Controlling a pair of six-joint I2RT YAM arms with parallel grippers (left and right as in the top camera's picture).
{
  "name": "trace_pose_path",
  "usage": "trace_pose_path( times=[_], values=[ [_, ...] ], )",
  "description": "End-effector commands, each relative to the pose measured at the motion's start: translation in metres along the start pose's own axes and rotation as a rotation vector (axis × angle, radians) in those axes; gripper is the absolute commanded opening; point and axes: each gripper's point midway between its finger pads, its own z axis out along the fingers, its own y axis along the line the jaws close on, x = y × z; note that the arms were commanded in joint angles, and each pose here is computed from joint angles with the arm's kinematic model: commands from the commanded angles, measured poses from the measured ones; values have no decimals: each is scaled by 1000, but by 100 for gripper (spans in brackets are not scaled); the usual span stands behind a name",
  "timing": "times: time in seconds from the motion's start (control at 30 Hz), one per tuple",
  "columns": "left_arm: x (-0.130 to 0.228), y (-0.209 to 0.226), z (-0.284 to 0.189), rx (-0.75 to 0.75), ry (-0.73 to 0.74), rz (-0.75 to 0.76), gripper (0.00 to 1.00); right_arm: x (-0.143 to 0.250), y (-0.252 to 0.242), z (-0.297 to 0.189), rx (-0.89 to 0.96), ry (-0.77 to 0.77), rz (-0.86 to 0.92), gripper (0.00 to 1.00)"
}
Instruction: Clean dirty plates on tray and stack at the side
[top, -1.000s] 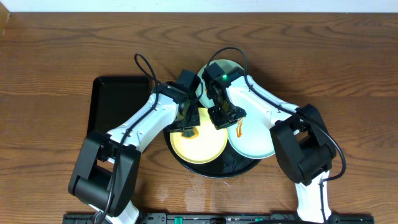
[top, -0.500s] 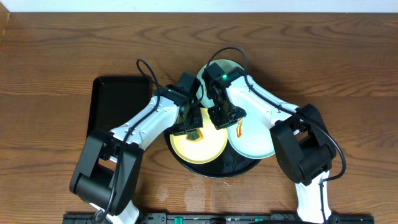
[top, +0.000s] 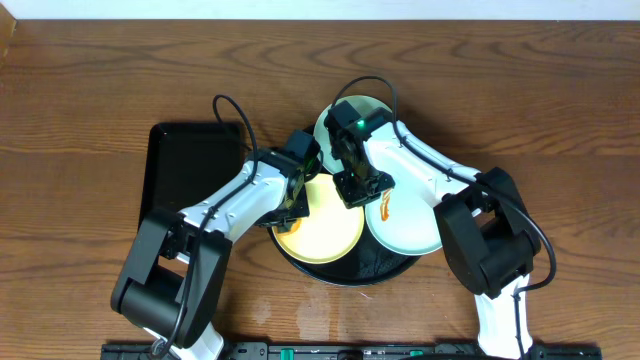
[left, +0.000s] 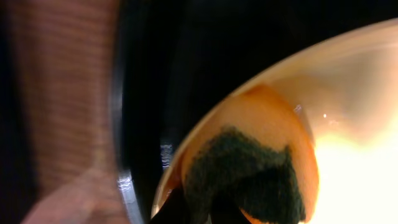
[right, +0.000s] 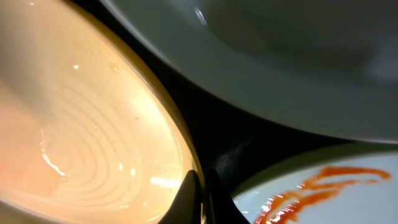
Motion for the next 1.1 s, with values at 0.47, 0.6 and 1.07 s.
trace_pose_path(
  times=[0.47,0.6,1.07],
  values=[
    [-33,24,-158,194,-348,-111,7,-27,7,-63,90,-186,-30,1],
    [-32,47,-183,227,-413,-172,7,-30,-5,-85,184,-259,-29,1],
    [-21,142,-181,123,-358,-456,8,-18,-27,-190,389,-540,-56,1]
  ],
)
